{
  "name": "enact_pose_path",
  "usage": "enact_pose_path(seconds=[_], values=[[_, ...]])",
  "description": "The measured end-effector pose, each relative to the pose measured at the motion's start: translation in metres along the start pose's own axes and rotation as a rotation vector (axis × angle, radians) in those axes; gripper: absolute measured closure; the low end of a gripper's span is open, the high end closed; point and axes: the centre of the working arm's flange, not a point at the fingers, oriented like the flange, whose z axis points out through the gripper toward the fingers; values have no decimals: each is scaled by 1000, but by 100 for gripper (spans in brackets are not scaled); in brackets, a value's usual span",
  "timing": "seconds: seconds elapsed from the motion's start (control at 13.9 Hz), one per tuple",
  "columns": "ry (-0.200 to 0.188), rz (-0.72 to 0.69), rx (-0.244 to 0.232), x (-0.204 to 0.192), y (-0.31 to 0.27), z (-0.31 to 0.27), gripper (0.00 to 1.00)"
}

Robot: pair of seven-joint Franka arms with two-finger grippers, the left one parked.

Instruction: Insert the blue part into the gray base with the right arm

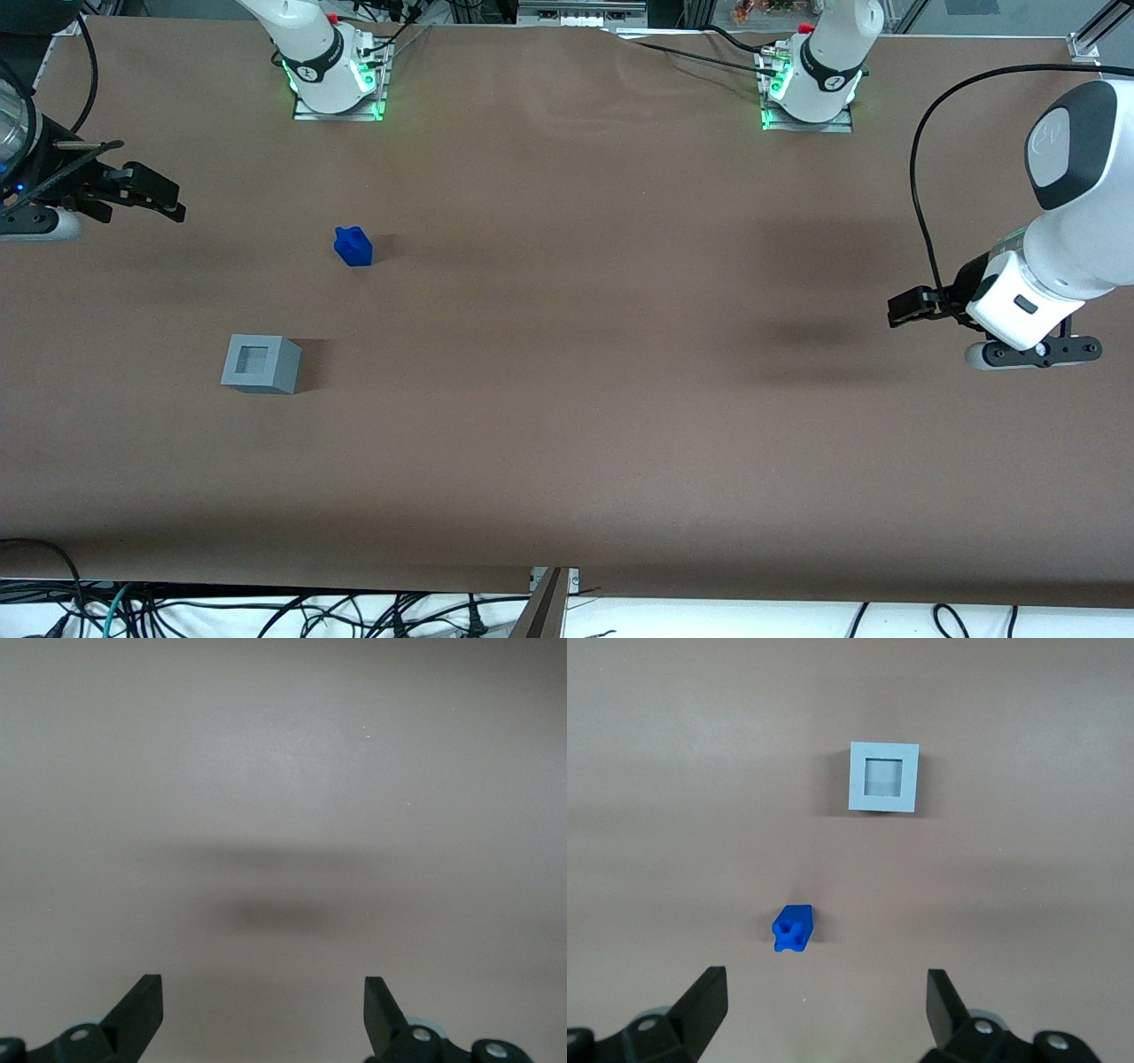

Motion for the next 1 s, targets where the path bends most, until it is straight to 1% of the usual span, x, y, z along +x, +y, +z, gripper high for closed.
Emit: enact_pose_path(seconds=[0.22,0.29,0.43,0.57,0.79,0.86,0.93,1.0], values=[[-5,0,0,-1,0,0,0],[-23,-3,0,-2,-1,2,0],[-79,-29,-4,-9,-16,7,0],[-146,-50,-8,-16,-28,15,0],[-228,-58,-13,-22,-32,55,0],[-239,-62,-14,-23,-34,73,0],[-233,-69,-16,-23,-38,91,0],[-218,-63,-21,-26,-46,109,0]])
